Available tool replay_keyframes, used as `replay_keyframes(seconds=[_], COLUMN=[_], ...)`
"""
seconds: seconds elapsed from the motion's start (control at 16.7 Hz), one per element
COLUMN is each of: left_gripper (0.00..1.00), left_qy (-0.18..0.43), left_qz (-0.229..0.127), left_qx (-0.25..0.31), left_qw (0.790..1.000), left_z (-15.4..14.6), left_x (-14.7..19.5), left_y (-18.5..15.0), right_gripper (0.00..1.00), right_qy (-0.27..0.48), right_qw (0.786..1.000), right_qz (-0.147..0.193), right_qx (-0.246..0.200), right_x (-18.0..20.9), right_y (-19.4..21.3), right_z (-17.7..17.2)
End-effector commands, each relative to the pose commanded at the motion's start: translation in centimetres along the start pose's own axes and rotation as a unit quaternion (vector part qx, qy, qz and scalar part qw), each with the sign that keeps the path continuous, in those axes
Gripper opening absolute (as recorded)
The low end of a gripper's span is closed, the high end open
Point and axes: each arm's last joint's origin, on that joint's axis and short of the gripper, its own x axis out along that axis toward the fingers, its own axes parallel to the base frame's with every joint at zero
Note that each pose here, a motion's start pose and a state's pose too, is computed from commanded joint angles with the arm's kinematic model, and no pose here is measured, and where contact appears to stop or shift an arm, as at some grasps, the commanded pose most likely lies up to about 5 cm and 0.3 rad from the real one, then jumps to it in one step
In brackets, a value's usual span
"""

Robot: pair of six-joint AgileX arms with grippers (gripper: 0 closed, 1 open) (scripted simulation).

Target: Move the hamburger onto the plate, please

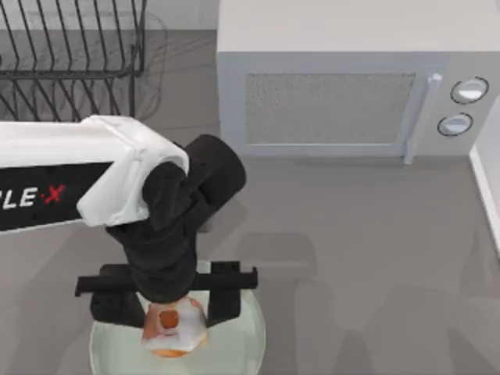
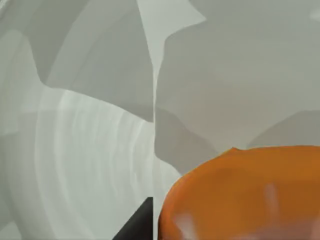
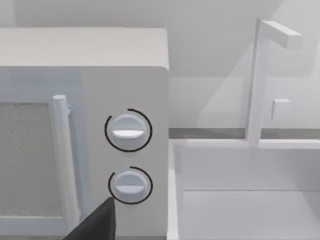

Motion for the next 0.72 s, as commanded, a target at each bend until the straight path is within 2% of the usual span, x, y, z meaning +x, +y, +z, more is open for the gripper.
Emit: replay_keyframes(seconds=[0.36,0.72], left_gripper=[0.98,1.0], left_qy=[0.0,0.0], left_qz=[0.0,0.0], left_qx=[0.0,0.0], left_qw=[1.0,1.0], left_z=[0.0,0.0], left_x=[0.0,0.0], left_y=[0.0,0.0], right_gripper=[1.0,1.0], right_qy=[0.0,0.0], right_qw=[1.0,1.0], right_qz=[0.0,0.0], right_qx=[0.0,0.0], right_x=[0.0,0.0], right_y=[0.0,0.0], right_z=[0.0,0.0])
